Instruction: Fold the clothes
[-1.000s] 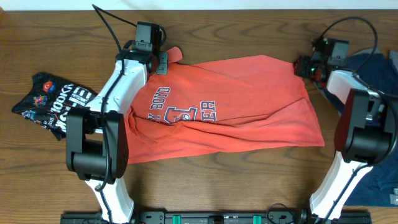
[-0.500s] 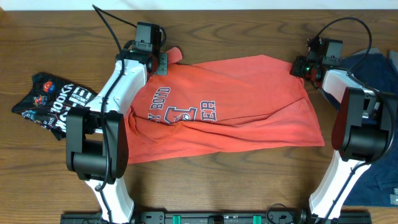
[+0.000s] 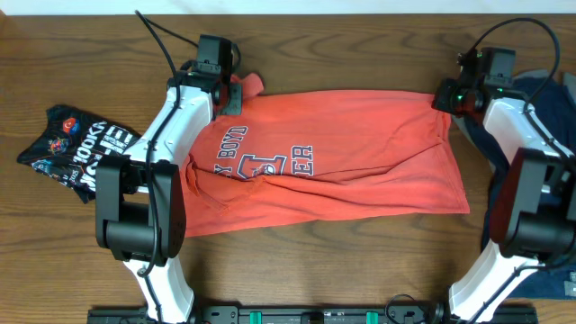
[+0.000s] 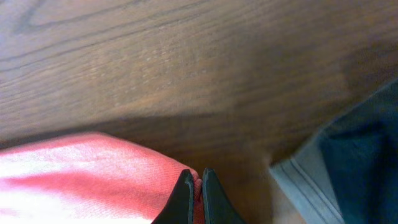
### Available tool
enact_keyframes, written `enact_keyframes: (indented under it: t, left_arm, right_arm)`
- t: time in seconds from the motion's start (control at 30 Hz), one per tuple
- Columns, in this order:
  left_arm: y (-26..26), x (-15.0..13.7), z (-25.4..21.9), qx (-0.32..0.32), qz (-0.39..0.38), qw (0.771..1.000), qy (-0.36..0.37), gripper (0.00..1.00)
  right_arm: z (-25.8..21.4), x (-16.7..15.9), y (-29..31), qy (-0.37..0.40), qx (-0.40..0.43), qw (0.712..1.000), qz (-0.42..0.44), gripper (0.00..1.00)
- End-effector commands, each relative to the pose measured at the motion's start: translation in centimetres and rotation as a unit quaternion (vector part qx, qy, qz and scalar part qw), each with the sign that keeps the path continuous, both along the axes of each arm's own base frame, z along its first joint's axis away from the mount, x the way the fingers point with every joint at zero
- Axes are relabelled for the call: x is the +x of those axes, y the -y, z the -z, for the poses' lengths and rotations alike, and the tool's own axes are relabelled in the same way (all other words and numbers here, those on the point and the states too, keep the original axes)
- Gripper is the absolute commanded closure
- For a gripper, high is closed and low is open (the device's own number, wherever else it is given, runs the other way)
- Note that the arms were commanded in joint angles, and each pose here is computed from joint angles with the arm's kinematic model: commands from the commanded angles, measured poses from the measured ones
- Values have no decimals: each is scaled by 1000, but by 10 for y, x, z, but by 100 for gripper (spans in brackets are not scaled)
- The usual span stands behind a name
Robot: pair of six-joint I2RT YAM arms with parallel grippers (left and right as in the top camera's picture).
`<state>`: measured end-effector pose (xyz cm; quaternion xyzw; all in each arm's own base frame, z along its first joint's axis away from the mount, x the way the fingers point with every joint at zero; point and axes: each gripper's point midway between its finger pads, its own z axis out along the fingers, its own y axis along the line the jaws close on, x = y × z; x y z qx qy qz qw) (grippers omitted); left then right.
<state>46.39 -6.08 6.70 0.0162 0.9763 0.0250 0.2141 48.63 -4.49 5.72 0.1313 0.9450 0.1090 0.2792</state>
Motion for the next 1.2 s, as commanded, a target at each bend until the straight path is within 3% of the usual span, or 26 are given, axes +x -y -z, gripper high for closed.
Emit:
enact_keyframes:
  t: [0.0, 0.27, 0.43, 0.73, 1.17]
  left_arm:
    - [-8, -6, -14, -9, -28, 1000, -5, 94]
    - [-9, -32, -57, -80, -24, 996, -11, 94]
    - [-20, -73, -74, -92, -57, 992, -57, 94]
    - [-29, -150, -60, -71, -75, 973, -208, 94]
    - [-36, -189, -34, -45, -83, 956, -279, 94]
  right_arm:
    - [-21, -6, 3, 8, -14, 1000, -8, 99]
    - [-35, -28, 0, -18, -11, 1000, -6, 99]
    - [-32, -51, 8, -65, -33, 997, 10, 99]
    - [-11, -117, 39, -209, -124, 969, 49, 99]
    - [-8, -158, 43, -291, -143, 945, 45, 99]
